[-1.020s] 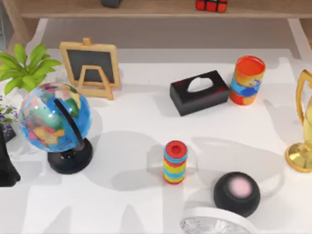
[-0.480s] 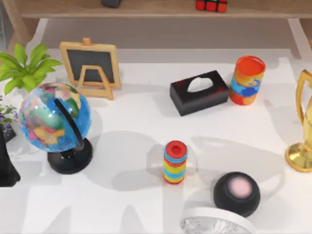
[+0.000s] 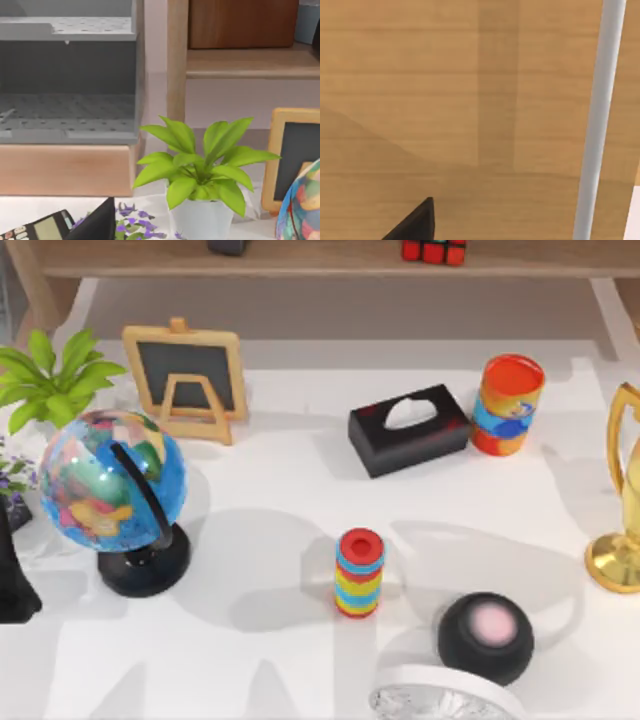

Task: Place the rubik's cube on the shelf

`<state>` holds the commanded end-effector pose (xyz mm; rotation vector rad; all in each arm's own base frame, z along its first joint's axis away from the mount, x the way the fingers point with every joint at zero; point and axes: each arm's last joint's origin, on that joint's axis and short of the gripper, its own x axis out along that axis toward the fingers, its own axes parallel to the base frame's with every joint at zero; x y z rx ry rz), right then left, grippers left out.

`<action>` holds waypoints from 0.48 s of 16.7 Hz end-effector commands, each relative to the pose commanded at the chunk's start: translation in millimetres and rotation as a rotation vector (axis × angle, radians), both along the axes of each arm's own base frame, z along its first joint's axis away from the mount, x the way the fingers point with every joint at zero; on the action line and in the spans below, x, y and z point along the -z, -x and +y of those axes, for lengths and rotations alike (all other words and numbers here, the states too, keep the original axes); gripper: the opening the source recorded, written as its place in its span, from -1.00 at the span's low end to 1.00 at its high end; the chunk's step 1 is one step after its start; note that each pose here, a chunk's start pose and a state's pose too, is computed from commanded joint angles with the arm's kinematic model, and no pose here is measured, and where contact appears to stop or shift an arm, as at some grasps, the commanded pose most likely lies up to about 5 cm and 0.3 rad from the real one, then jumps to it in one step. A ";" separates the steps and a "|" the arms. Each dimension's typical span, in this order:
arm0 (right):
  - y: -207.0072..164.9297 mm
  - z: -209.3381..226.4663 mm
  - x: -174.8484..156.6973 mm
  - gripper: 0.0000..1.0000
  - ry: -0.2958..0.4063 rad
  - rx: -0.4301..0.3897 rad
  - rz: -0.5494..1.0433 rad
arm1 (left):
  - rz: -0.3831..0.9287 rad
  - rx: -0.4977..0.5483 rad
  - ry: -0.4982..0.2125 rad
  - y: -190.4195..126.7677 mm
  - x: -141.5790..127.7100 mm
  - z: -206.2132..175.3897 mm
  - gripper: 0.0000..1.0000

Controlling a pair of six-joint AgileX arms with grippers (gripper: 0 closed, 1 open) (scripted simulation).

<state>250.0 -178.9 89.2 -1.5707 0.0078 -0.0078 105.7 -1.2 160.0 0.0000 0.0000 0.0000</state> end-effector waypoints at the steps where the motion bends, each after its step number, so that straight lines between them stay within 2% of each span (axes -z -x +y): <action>1: 0.0 0.0 0.0 1.00 0.000 0.000 0.000 | 0.000 0.000 0.000 0.0 0.0 0.0 1.00; 8: 0.0 0.0 0.0 -0.06 0.000 0.000 0.000 | 0.000 0.000 0.000 0.0 0.0 0.0 1.00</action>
